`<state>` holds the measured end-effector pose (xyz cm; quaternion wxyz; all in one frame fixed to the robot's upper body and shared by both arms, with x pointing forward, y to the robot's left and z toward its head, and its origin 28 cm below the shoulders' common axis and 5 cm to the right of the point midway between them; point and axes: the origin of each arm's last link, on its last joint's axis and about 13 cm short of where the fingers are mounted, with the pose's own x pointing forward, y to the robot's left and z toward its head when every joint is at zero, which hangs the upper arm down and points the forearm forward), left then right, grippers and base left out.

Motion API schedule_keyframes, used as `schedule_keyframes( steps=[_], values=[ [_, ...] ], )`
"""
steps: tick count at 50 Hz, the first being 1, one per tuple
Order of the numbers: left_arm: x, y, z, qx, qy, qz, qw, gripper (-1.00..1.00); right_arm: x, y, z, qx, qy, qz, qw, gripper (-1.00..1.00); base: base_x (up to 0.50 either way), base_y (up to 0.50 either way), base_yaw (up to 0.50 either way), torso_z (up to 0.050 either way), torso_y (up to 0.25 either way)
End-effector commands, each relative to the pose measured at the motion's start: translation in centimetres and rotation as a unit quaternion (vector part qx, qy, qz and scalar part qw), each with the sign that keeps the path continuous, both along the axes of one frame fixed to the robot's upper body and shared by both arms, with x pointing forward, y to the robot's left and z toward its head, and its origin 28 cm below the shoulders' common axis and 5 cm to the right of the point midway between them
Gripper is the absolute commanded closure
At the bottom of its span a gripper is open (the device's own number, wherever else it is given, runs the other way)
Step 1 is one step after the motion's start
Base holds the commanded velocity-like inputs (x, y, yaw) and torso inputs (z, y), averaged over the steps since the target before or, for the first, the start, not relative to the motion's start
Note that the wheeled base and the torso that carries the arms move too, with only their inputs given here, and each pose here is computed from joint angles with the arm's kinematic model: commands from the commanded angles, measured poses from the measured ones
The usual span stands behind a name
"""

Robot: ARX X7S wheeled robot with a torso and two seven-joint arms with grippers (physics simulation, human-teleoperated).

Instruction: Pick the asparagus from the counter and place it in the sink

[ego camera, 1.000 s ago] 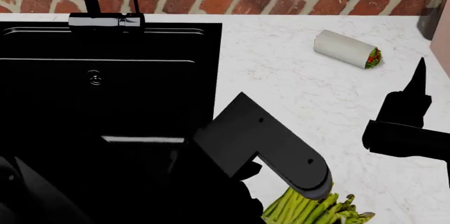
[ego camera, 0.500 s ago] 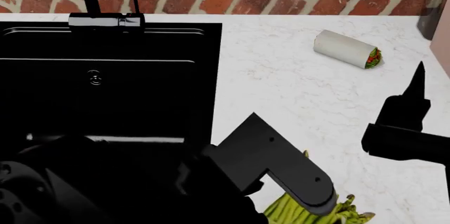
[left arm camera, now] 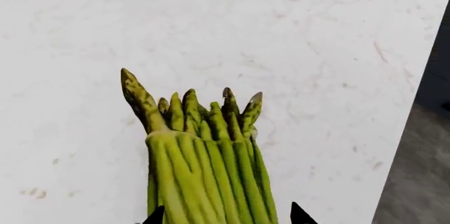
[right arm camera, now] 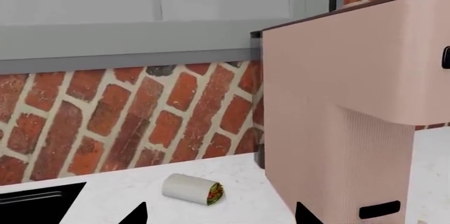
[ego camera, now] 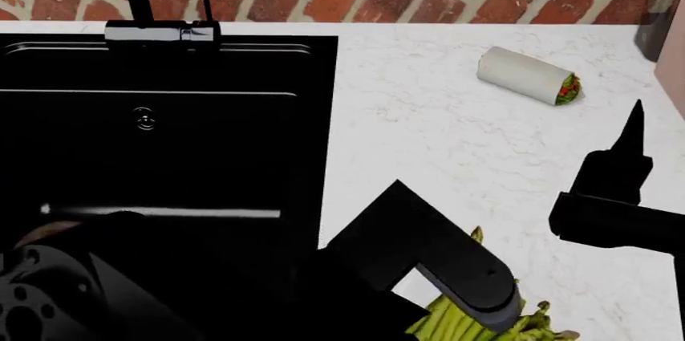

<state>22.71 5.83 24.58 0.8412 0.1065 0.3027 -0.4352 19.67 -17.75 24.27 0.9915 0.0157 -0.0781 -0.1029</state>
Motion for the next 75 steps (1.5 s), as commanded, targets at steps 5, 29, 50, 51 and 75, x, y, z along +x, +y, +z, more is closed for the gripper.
schedule_keyframes(
  steps=[5,29,50,51,75],
  values=[
    [1.1,0.1,-2.0,0.074,-0.041,0.072,0.994,1.00,-0.3,-0.3,0.1,0.002,-0.003,-0.011,1.000,-1.00,0.00,0.00,0.00,-0.003,0.000],
    [-0.3,1.6,3.3,-0.014,-0.098,0.134,0.986,1.00,0.0,-0.2,0.0,0.002,-0.002,-0.005,1.000,-1.00,0.00,0.00,0.00,0.000,0.000],
    [3.9,4.7,4.6,-0.024,-0.117,0.267,0.956,1.00,0.2,0.0,0.2,-0.001,-0.003,-0.001,1.000,-1.00,0.00,0.00,0.00,0.000,0.000],
    [4.3,4.9,4.6,-0.024,-0.116,0.276,0.954,1.00,0.2,0.0,0.2,-0.001,-0.004,-0.001,1.000,-1.00,0.00,0.00,0.00,0.000,0.000],
    [12.2,12.2,2.6,0.027,-0.094,0.475,0.874,1.00,0.3,-0.1,-0.1,0.003,-0.003,0.002,1.000,-1.00,0.00,0.00,0.00,0.000,0.002]
  ],
)
